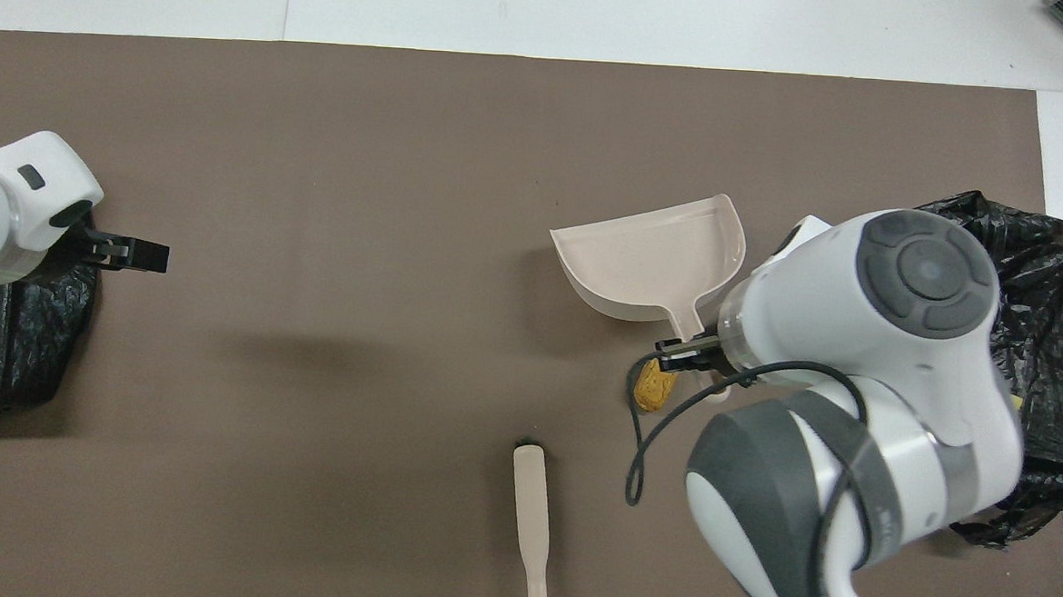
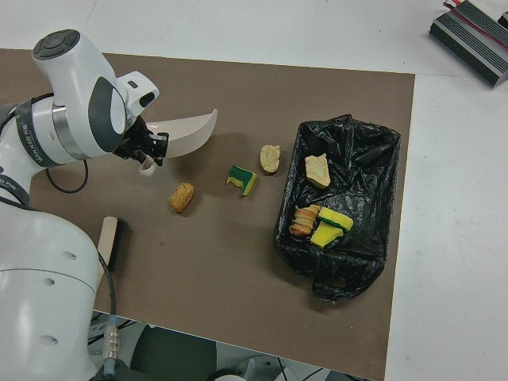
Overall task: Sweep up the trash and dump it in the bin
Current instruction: 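Bring the empty dustpan back and set it down with the right gripper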
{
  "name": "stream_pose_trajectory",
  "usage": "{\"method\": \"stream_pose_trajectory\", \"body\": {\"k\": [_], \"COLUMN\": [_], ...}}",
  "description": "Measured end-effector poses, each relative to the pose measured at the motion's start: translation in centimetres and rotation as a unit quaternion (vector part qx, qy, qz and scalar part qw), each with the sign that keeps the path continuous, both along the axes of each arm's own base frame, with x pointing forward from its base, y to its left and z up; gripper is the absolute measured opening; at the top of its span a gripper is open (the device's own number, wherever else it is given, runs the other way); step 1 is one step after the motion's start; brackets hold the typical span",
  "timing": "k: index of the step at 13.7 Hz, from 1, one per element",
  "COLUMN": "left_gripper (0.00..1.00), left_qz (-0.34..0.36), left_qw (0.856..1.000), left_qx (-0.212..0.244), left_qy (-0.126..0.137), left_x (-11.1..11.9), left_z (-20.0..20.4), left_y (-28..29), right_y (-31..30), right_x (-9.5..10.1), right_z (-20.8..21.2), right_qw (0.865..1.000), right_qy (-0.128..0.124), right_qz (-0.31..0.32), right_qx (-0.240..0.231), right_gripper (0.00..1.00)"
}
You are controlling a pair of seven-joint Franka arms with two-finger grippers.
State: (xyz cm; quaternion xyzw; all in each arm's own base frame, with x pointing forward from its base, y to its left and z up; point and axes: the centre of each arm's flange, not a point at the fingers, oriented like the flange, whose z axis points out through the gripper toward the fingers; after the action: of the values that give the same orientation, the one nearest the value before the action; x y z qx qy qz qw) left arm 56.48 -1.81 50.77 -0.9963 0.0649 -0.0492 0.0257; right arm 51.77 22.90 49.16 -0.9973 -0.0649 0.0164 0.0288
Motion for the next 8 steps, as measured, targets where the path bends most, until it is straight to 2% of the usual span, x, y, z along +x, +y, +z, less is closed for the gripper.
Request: {"method": "stream_pose_trajectory", "body": {"k": [4,8], "left_gripper": [1.0,1.0], "left_qz": [-0.013,-0.02], "left_qw": [1.0,0.999], "left_qx": [0.005,0.003], "left_qy": [0.023,0.028], "left_x": [-0.4,-1.4], "left_z": [8.0,12.7], "left_y": [1.5,3.1], "right_y": [4.9,11.1], "right_x": [1.3,0.8], "right_z": [-3.7,-7.2], "right_qw": [0.998,0.996], "right_qy": [-0.033,-0.048], "right_qz": [-0.041,-0.06], "right_qx": [0.028,0.043], "right_gripper": [0.33,0.33]}}
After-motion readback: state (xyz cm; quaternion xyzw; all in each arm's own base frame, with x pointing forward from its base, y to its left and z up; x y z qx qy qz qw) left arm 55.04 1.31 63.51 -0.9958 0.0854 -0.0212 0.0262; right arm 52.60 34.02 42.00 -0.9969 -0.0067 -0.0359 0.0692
